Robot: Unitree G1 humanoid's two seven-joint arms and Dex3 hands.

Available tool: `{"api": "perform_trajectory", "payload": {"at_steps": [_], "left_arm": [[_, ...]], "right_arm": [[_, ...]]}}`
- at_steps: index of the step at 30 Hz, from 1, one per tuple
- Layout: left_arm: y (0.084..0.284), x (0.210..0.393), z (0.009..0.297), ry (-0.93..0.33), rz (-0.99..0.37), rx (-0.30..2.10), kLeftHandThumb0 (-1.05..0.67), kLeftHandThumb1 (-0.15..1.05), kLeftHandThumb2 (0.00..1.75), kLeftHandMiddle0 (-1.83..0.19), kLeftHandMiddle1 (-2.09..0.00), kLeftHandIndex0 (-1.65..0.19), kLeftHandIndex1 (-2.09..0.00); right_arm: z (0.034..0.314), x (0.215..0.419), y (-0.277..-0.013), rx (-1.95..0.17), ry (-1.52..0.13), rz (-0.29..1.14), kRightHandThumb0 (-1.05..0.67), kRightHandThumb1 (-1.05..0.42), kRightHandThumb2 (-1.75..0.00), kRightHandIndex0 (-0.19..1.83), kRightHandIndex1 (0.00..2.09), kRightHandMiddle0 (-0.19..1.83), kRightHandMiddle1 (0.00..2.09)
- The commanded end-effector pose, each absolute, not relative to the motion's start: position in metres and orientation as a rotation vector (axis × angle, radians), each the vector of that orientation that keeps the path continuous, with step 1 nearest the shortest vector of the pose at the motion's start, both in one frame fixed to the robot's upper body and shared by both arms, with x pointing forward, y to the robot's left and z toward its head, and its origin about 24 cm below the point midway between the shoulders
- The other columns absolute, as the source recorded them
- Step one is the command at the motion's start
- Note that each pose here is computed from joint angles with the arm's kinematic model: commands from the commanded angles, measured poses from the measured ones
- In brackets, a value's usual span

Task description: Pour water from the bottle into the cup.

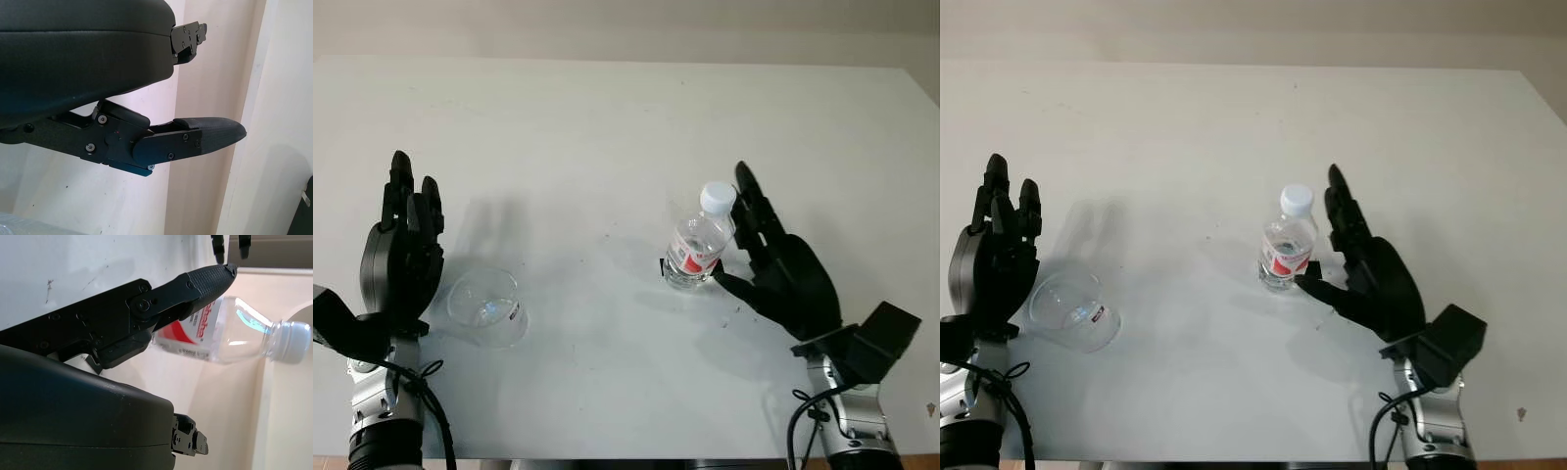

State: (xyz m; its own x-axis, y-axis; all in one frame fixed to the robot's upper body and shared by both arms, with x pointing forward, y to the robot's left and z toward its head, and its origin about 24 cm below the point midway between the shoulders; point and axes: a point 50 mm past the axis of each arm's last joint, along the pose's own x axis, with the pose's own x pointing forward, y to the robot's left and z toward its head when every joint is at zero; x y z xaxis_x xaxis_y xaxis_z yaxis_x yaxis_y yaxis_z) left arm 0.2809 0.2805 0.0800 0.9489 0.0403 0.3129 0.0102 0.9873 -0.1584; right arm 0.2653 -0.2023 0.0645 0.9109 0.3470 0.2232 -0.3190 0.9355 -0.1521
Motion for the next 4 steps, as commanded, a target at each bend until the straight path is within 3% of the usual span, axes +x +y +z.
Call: {"api": "perform_trajectory", "payload": {"at_steps": [1,4], "left_arm": [[0.2820,0.2797,0.0781,-0.319,0.016,-0.161,-0.75,1.05,0.52,0.19,0.00,0.19,0.00],[0.2833,0.2773,0.0776,-0.317,0.021,-0.157,-0.75,1.05,0.52,0.19,0.00,0.19,0.00]], "right_arm": [[0.0636,0.2631,-0.2042,-0.103,-0.236,0.337,-0.85,-0.94,-0.05,-0.19,0.00,-0.19,0.00],[0.0600,0.2637,-0.1998,-0.089,-0.228,0.357,-0.85,-0.94,-0.05,-0.19,0.00,-0.19,0.00]]}}
